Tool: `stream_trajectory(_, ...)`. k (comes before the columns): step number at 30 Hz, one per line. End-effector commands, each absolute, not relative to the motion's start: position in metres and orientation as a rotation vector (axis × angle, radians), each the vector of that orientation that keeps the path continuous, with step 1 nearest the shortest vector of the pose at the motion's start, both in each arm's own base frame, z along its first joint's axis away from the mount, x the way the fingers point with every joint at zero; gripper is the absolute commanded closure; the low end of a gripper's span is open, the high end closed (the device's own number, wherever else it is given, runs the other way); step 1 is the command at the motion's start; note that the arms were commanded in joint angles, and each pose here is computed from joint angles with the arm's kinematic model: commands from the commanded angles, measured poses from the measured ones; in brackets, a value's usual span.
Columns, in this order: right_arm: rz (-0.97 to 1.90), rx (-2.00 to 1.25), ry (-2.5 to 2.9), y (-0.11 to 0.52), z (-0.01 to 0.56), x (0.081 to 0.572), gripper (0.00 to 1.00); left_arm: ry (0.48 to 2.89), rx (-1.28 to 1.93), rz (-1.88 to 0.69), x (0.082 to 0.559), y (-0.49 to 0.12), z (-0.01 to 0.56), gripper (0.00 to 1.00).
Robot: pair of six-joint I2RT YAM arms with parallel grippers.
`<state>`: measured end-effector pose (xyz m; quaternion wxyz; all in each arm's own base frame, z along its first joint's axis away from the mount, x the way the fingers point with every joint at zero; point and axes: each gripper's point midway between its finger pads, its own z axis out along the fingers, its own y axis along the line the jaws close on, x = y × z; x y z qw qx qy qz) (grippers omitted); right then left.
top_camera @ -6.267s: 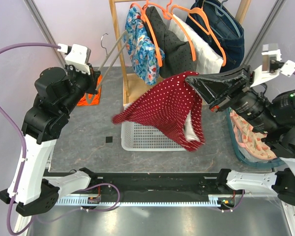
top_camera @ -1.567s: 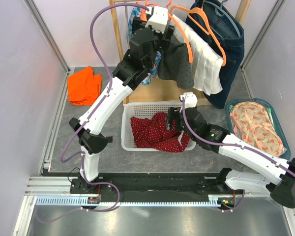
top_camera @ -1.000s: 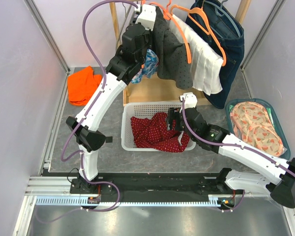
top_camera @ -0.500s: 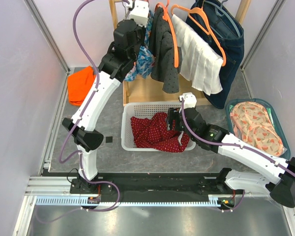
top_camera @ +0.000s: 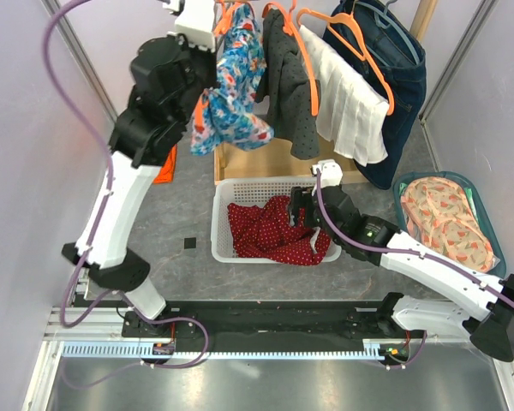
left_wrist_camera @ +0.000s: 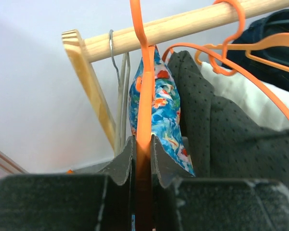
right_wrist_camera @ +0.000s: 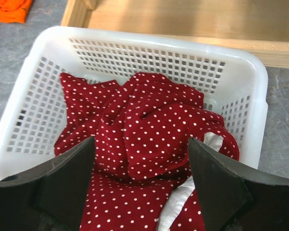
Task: Remove the skirt from the hanger
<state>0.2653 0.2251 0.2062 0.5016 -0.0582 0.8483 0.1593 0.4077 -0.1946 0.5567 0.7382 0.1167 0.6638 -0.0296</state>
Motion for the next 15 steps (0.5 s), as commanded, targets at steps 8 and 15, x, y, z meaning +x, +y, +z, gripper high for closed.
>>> stream_trajectory(8, 0.715, -0.272, 1.773, 0.274, 0.359, 0.26, 0.02, 1.367, 0.252, -0.333, 0.303, -0.169, 0.602, 0.98)
stream_trajectory(15, 0.761, -0.475, 1.603, 0.32, 0.431, 0.239, 0.02, 1.472, 0.302, -0.413, 0.293, -0.182, 0.566, 0.98)
